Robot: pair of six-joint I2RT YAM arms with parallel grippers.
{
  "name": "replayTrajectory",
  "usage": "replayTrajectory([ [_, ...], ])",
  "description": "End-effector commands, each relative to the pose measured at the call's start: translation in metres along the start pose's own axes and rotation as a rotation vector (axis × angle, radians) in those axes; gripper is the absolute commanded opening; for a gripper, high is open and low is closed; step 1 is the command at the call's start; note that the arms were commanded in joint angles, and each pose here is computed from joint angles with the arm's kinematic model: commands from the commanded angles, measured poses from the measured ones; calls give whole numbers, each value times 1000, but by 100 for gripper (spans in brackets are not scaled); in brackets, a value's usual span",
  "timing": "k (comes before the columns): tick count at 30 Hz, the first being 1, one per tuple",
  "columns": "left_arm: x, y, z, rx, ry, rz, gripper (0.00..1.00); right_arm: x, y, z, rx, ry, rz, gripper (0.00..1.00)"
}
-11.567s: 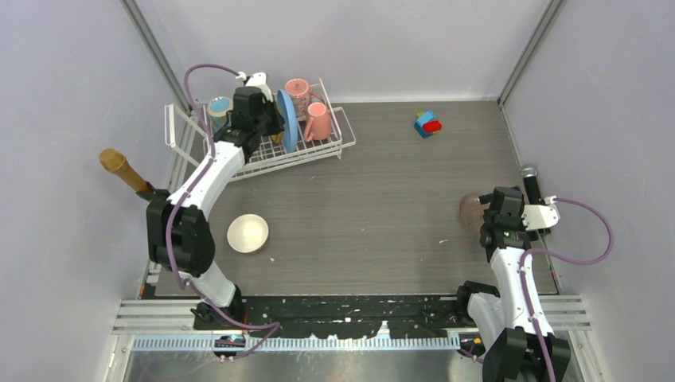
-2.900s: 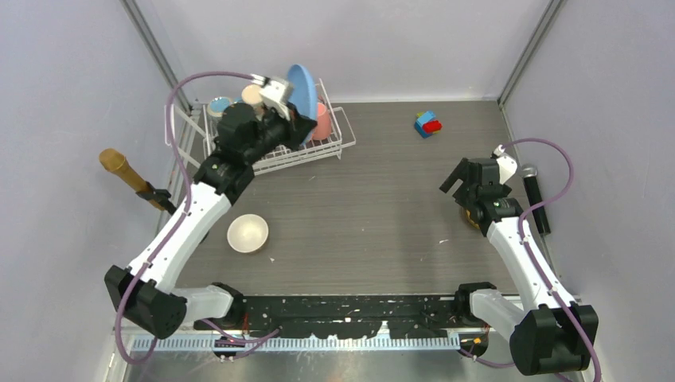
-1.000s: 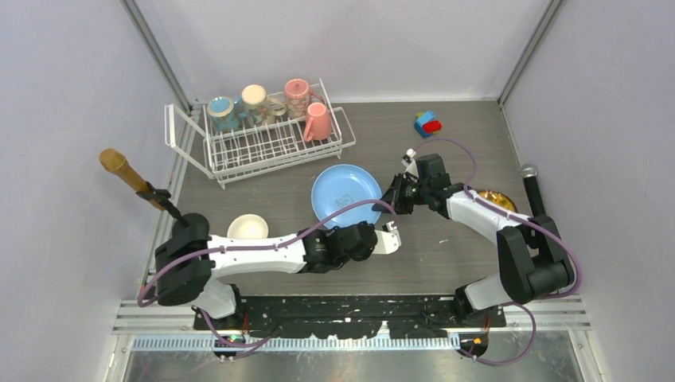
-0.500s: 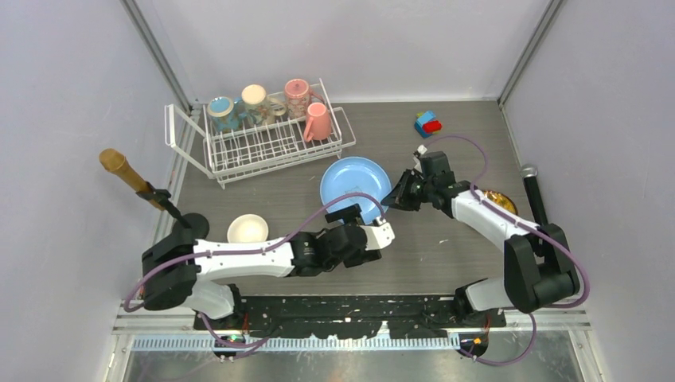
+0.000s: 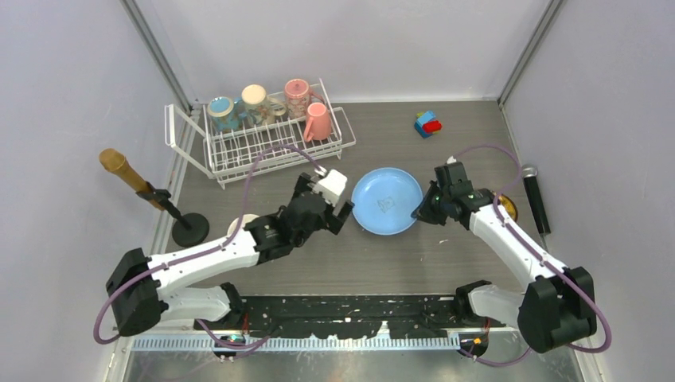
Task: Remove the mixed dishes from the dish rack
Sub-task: Place the plate at the center of the board.
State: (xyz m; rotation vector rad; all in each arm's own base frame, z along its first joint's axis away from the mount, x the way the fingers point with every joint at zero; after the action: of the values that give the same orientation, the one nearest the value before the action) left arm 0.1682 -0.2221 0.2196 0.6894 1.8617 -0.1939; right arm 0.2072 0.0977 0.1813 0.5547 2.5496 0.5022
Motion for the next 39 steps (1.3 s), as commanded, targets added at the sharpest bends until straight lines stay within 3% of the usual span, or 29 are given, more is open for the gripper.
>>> replayTrajectory([
  [1, -15, 19, 0, -43, -46, -260, 100, 18, -34, -11, 208, 14, 26, 1],
  [7, -21, 37, 9, -117, -32, -352, 100, 33, -62, -12, 408, 46, 87, 1],
  [16, -14, 63, 30, -115, 11, -388, 100, 28, -89, -22, 758, -87, 193, 2],
  [20, -14, 71, 30, -120, 6, -406, 100, 24, -96, -24, 866, -132, 225, 8],
  [22, -14, 73, 30, -118, 3, -411, 100, 22, -101, -25, 902, -157, 232, 22],
  [23, -14, 75, 30, -119, 3, -414, 100, 20, -103, -25, 916, -167, 239, 20],
  [25, -13, 76, 30, -119, 2, -416, 100, 19, -105, -25, 927, -168, 243, 8],
  [26, -13, 77, 30, -120, 2, -418, 100, 18, -108, -24, 938, -167, 252, 7],
  [32, -11, 80, 31, -119, -5, -429, 100, 14, -115, -17, 961, -134, 265, 21],
  [36, -11, 82, 33, -114, -10, -443, 100, 19, -111, -7, 898, -7, 260, 24],
  [39, -10, 83, 34, -105, -7, -453, 100, 33, -101, -2, 737, 133, 296, 30],
])
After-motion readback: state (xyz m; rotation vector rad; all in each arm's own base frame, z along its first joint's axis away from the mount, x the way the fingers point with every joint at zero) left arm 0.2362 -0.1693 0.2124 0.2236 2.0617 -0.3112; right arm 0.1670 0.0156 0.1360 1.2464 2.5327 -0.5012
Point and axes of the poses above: each gripper's point midway between its finger pads, its own z axis out along the fingers, its own y axis along the line the jaws close on, x = y × z, the point moved 10 cm from there along -z, back along the fingers, and after that the axes turned 1 degree about -z, right-handed, at the moved point
